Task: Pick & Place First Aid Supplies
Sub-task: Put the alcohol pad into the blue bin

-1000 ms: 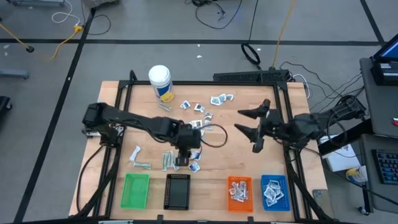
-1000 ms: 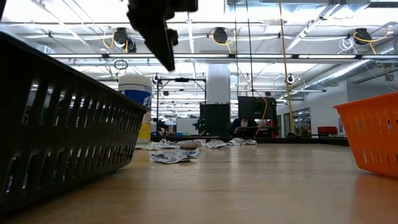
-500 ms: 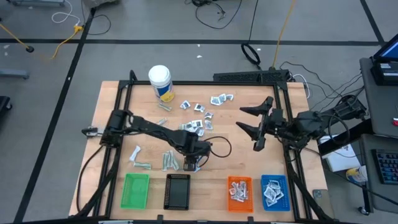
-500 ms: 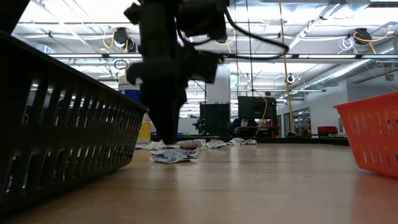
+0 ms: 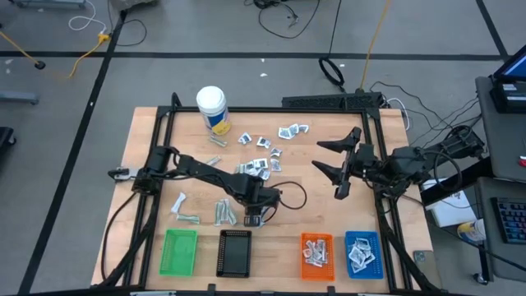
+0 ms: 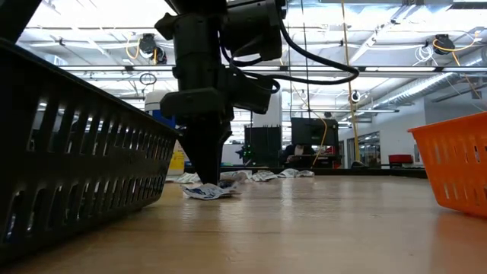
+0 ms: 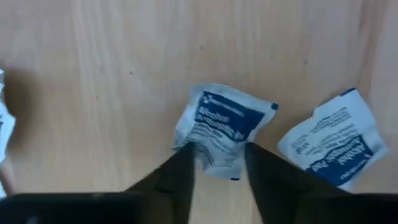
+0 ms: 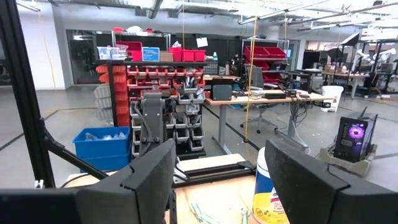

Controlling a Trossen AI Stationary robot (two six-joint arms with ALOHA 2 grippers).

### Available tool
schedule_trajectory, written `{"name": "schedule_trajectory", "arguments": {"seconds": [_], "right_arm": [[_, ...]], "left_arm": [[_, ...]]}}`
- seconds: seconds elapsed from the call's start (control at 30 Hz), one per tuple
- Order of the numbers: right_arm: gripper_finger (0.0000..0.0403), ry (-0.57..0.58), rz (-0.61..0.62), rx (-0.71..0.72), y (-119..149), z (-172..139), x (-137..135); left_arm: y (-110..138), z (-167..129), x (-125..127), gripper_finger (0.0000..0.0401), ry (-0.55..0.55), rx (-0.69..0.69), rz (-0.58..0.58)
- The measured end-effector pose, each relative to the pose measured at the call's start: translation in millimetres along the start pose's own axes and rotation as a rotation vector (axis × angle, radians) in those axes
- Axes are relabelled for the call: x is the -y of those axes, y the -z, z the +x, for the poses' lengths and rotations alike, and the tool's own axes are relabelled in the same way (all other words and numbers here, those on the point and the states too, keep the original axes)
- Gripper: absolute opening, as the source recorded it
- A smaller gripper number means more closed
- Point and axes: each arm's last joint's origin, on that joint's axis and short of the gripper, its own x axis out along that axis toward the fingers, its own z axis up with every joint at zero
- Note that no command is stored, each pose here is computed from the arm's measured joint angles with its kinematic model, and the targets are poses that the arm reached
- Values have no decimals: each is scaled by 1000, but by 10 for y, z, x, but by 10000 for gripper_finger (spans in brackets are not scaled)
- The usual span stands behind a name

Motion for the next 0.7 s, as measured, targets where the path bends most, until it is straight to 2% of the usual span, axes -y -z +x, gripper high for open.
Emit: {"name": "schedule_trajectory", "arguments": {"seconds": [0.17, 0.23, 0.33, 0.47, 0.7], "right_arm": [[242, 0, -6, 6, -7, -1, 1], [242, 1, -8, 6, -7, 0, 2], [242, 2, -23, 10, -12, 0, 3], [242, 19, -1, 40, -46, 17, 30], [242, 90, 44, 44, -40, 96, 153]], "left_arm": [[2, 47, -1, 35, 21, -12, 1], [4, 50, 0, 11, 32, -15, 0], [11, 41, -4, 13, 39, -20, -1], [33, -133, -42, 5, 50, -2, -9], [27, -837, -231, 3, 60, 220, -48]]}}
